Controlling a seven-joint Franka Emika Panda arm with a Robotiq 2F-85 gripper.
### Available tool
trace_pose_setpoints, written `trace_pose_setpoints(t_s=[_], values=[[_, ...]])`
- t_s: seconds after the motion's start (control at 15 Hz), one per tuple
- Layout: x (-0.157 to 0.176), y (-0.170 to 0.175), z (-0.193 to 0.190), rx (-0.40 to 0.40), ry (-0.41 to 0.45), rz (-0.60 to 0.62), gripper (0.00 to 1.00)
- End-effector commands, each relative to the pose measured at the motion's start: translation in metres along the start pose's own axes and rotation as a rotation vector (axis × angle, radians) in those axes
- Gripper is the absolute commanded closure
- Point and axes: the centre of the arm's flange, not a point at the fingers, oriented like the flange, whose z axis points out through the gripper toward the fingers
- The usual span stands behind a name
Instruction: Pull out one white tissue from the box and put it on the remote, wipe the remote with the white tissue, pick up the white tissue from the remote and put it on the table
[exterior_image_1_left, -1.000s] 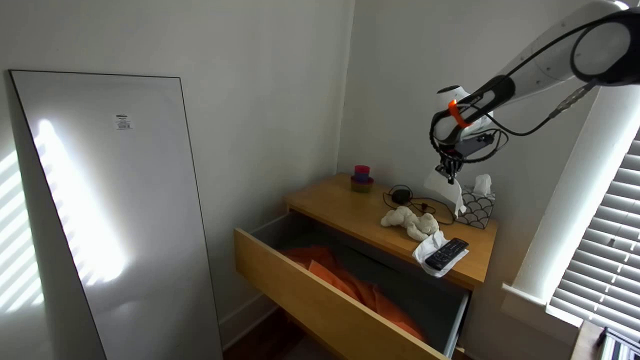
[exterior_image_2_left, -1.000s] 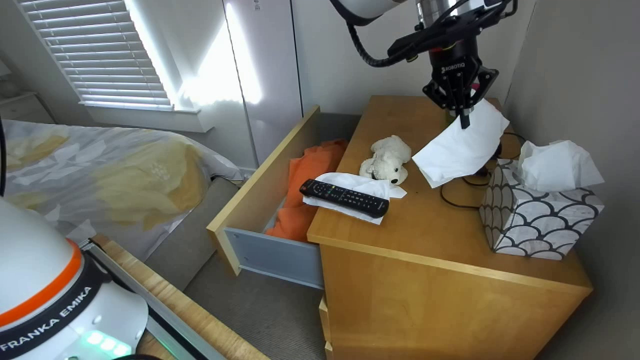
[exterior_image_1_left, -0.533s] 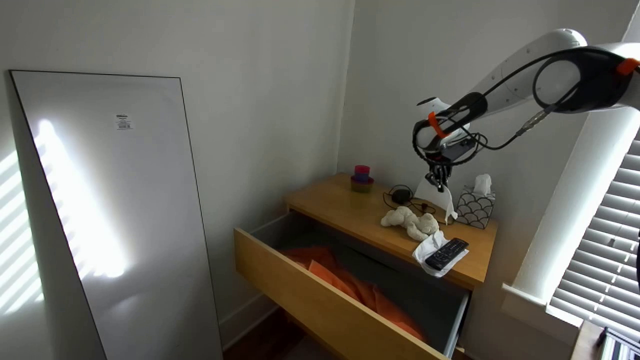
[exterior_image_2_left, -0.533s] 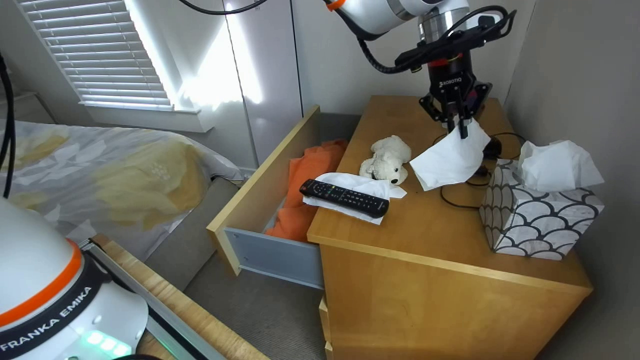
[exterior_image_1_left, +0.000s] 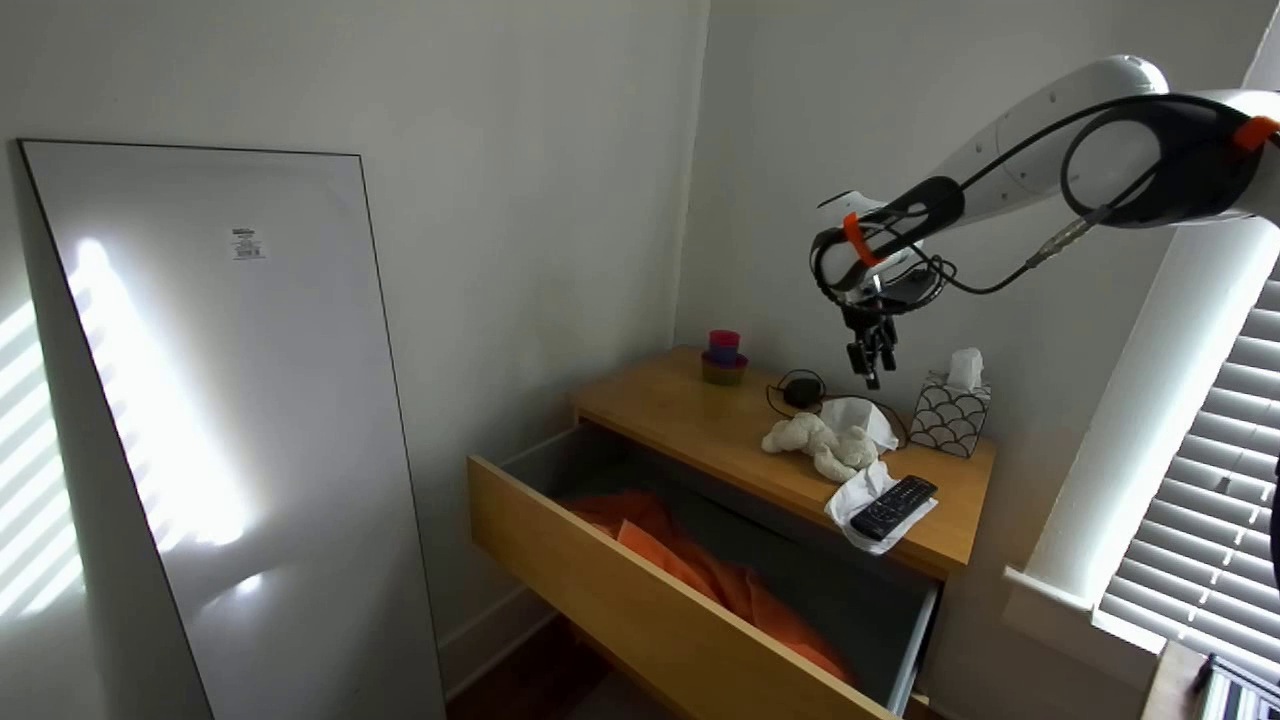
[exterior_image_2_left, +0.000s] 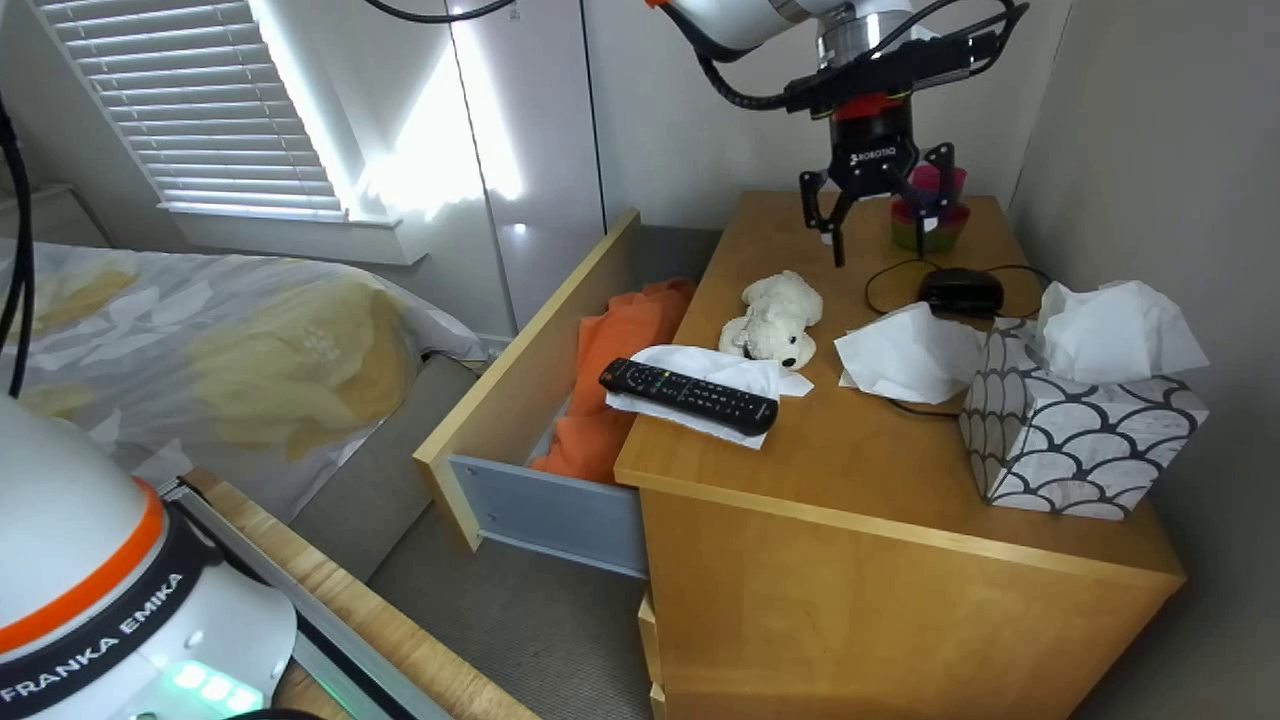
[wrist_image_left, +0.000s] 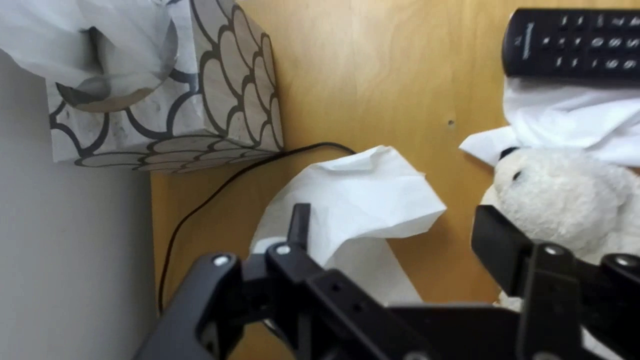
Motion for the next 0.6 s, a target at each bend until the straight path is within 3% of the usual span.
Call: trace_pose_setpoints(t_s=[0.0, 0.2, 0.33, 0.4, 0.53], values=[[-0.050, -0.023, -0.002, 0.071, -0.073, -0.168, 0.00], [-0.086, -0.041, 0.004, 0.095, -0.121, -0.303, 0.00], [-0.109, -0.056, 0.004, 0.062, -0.082, -0.365, 0.00], [-0.062, -0.030, 0.001, 0.088, -0.103, -0.289, 0.00], [-0.076, -0.038, -0.001, 0.082, -0.097, -0.327, 0.00]])
